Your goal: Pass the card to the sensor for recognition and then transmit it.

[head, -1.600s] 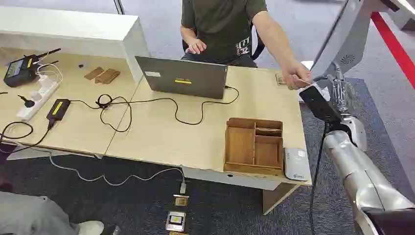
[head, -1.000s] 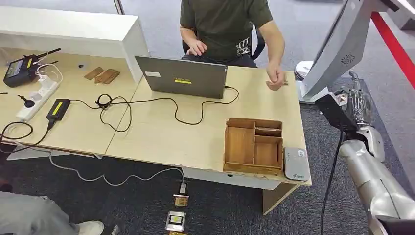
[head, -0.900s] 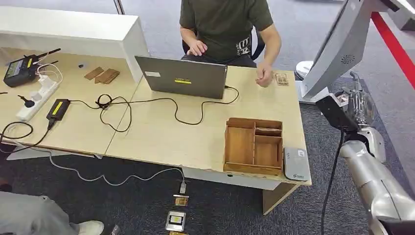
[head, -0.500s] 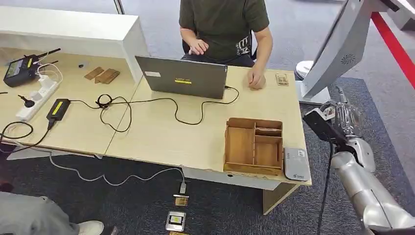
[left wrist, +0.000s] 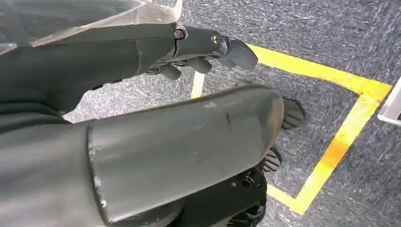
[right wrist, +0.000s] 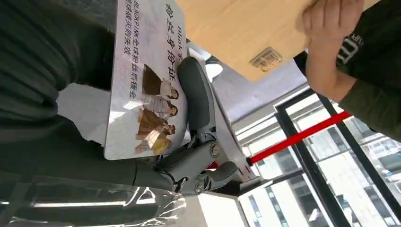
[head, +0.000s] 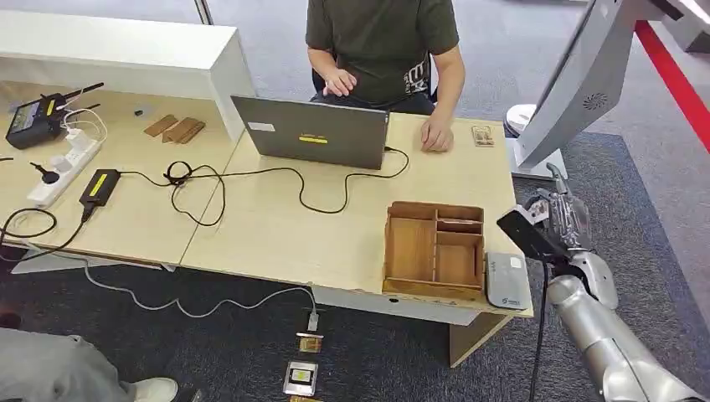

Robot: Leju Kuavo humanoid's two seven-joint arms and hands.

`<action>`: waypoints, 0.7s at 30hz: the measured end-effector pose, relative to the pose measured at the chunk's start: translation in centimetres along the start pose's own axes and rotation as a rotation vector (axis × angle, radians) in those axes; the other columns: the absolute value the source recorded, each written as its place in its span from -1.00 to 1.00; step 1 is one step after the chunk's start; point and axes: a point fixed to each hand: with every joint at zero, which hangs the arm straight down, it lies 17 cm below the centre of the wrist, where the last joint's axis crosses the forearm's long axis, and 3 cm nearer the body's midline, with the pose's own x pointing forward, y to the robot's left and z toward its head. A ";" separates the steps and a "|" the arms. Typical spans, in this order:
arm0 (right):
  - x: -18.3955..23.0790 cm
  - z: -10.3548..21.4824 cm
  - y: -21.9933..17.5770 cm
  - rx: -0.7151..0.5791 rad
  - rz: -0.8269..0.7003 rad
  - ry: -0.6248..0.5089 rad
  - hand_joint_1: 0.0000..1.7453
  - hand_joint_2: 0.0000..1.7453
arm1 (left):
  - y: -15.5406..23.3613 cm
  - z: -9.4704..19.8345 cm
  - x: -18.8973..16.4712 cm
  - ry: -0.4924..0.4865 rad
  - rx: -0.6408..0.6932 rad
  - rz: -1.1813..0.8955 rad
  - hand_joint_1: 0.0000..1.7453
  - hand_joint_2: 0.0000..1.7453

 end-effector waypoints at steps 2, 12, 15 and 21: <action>-0.4 0.1 0.0 0.004 -0.003 0.017 1.00 1.00 | 0.0 0.0 0.0 0.001 0.002 0.000 -1.00 -1.00; -2.9 0.7 -0.4 0.024 0.024 0.077 1.00 1.00 | 0.4 -0.1 -0.2 0.014 0.026 0.013 -1.00 -1.00; -2.9 0.8 -0.2 0.033 0.027 0.072 1.00 1.00 | 0.3 0.0 -0.3 0.017 0.026 0.018 -1.00 -1.00; -2.7 1.0 0.2 0.045 0.030 0.060 1.00 1.00 | 0.2 0.0 -0.3 0.016 0.025 0.022 -1.00 -1.00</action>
